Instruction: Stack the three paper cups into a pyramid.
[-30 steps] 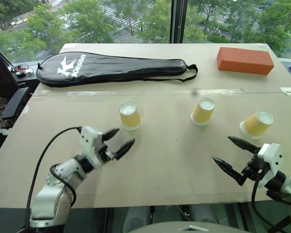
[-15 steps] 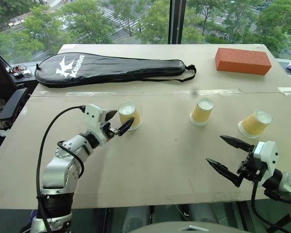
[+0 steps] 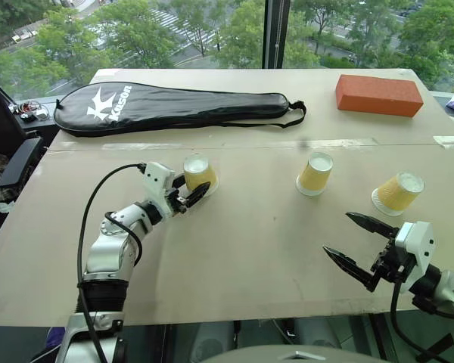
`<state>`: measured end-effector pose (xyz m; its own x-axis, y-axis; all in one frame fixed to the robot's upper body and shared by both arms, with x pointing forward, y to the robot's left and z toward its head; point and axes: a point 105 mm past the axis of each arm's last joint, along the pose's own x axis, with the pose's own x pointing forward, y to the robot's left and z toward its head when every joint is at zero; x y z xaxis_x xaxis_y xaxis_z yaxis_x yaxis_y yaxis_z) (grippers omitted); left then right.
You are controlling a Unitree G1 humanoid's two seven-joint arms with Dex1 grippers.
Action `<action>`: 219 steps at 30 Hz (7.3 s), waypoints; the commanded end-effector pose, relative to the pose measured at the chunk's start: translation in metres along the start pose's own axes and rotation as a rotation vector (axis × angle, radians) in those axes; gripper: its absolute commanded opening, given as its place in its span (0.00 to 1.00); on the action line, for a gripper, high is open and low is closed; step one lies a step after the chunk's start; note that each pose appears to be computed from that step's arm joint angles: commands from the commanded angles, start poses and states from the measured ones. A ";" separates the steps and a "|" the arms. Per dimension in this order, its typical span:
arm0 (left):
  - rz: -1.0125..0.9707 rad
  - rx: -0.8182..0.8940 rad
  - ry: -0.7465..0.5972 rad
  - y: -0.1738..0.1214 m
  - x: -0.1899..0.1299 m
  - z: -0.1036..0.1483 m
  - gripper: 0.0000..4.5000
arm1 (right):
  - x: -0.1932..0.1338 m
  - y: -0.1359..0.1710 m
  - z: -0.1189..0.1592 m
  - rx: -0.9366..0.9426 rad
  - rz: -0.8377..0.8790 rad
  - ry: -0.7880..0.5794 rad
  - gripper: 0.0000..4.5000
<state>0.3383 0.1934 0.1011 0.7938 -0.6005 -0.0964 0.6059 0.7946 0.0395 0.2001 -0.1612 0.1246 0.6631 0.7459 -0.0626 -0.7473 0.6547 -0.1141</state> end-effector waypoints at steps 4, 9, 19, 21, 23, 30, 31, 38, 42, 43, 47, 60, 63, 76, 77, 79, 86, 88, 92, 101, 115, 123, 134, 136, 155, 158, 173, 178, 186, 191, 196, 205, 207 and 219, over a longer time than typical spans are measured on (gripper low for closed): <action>-0.279 0.025 -0.050 -0.046 0.009 0.014 0.44 | -0.003 0.005 0.004 -0.016 -0.009 -0.013 1.00; -0.395 0.066 -0.039 -0.077 0.025 0.012 0.44 | -0.005 0.007 0.004 -0.015 -0.020 -0.010 1.00; -0.506 0.071 -0.028 -0.111 0.054 0.018 0.66 | -0.006 0.004 0.006 -0.042 -0.074 0.005 1.00; -0.516 0.070 -0.042 -0.113 0.052 0.022 0.81 | -0.005 0.002 0.007 -0.059 -0.102 -0.004 1.00; -0.508 0.070 -0.074 -0.112 0.049 0.031 0.98 | -0.002 -0.001 0.008 -0.044 -0.139 -0.005 1.00; -0.470 0.016 -0.070 -0.097 0.001 0.050 0.98 | 0.019 -0.037 0.017 0.006 -0.281 -0.011 1.00; -0.466 0.015 -0.068 -0.096 -0.006 0.052 0.98 | 0.022 -0.046 0.019 -0.005 -0.313 -0.004 1.00; -0.489 -0.003 -0.066 -0.098 -0.049 0.058 0.98 | 0.054 -0.076 0.022 -0.017 -0.372 0.010 1.00; -0.528 -0.023 -0.061 -0.107 -0.070 0.057 0.98 | 0.074 -0.081 0.023 0.021 -0.366 -0.002 1.00; -0.532 -0.026 -0.055 -0.109 -0.074 0.055 0.98 | 0.079 -0.081 0.022 0.031 -0.355 0.002 1.00; -0.532 -0.027 -0.041 -0.115 -0.084 0.052 0.98 | 0.100 -0.087 0.018 0.038 -0.358 0.012 1.00; -0.540 -0.032 -0.040 -0.125 -0.085 0.046 1.00 | 0.118 -0.103 0.022 0.011 -0.353 -0.031 0.46; -0.526 -0.015 -0.059 -0.123 -0.083 0.048 1.00 | 0.102 -0.103 0.033 -0.024 -0.327 -0.053 0.46; -0.550 -0.086 -0.052 -0.117 -0.097 0.033 1.00 | 0.058 -0.026 0.025 -0.033 -0.015 0.004 0.46; -0.552 -0.088 -0.050 -0.117 -0.097 0.032 1.00 | 0.060 -0.023 0.022 -0.033 -0.011 0.004 0.46; -0.553 -0.085 -0.046 -0.117 -0.098 0.032 1.00 | 0.064 -0.021 0.017 -0.034 -0.015 0.006 0.46; -0.559 -0.087 -0.033 -0.117 -0.101 0.032 1.00 | 0.080 -0.020 -0.005 -0.091 -0.034 0.041 0.46; -0.557 -0.089 -0.030 -0.117 -0.102 0.031 1.00 | 0.086 -0.018 -0.010 -0.090 -0.020 0.047 0.46; -0.549 -0.091 -0.027 -0.117 -0.104 0.031 1.00 | 0.094 -0.011 -0.008 -0.083 0.014 0.030 0.46; -0.537 -0.094 -0.029 -0.120 -0.104 0.031 1.00 | 0.101 -0.007 -0.008 -0.067 0.044 0.044 0.46; -0.554 -0.089 -0.039 -0.120 -0.099 0.033 1.00 | 0.073 -0.036 0.021 -0.123 -0.097 -0.019 0.99; -0.589 -0.090 -0.054 -0.121 -0.091 0.034 1.00 | 0.019 -0.079 0.039 -0.138 -0.290 -0.008 0.99; -0.621 -0.098 -0.057 -0.124 -0.088 0.032 1.00 | -0.006 -0.074 0.043 -0.111 -0.301 0.023 0.99; -0.615 -0.099 -0.058 -0.123 -0.088 0.032 1.00 | -0.005 -0.074 0.043 -0.102 -0.305 0.025 0.99; -0.585 -0.087 -0.062 -0.121 -0.089 0.034 1.00 | 0.073 -0.032 0.010 0.043 -0.028 0.059 0.99; -0.581 -0.087 -0.062 -0.122 -0.090 0.034 1.00 | 0.081 -0.035 0.005 0.055 -0.022 0.069 0.99; -0.568 -0.088 -0.064 -0.122 -0.093 0.034 1.00 | 0.097 -0.013 0.001 0.017 0.104 0.062 0.47; -0.563 -0.087 -0.068 -0.122 -0.093 0.035 1.00 | 0.102 -0.012 -0.005 0.001 0.099 0.082 0.47; -0.559 -0.086 -0.073 -0.124 -0.095 0.036 1.00 | 0.103 -0.023 -0.002 0.016 0.066 0.071 0.99; -0.559 -0.085 -0.072 -0.123 -0.095 0.035 1.00 | 0.096 -0.019 0.010 0.008 0.111 0.034 0.99; -0.564 -0.085 -0.073 -0.122 -0.094 0.036 1.00 | 0.088 -0.016 0.016 -0.001 0.138 0.028 0.99; -0.580 -0.084 -0.083 -0.123 -0.091 0.038 1.00 | 0.038 -0.043 0.040 -0.012 0.004 -0.019 0.99; -0.595 -0.082 -0.094 -0.125 -0.089 0.041 1.00 | 0.017 -0.066 0.048 -0.028 -0.124 -0.025 0.99; -0.677 -0.076 -0.112 -0.130 -0.077 0.048 1.00 | -0.057 -0.156 0.027 -0.097 -0.752 0.159 0.99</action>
<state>0.2024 0.1322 0.1475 0.2629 -0.9647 0.0125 0.9629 0.2615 -0.0666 0.2781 -0.3047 0.1637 0.9904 0.0808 -0.1120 -0.1094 0.9540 -0.2793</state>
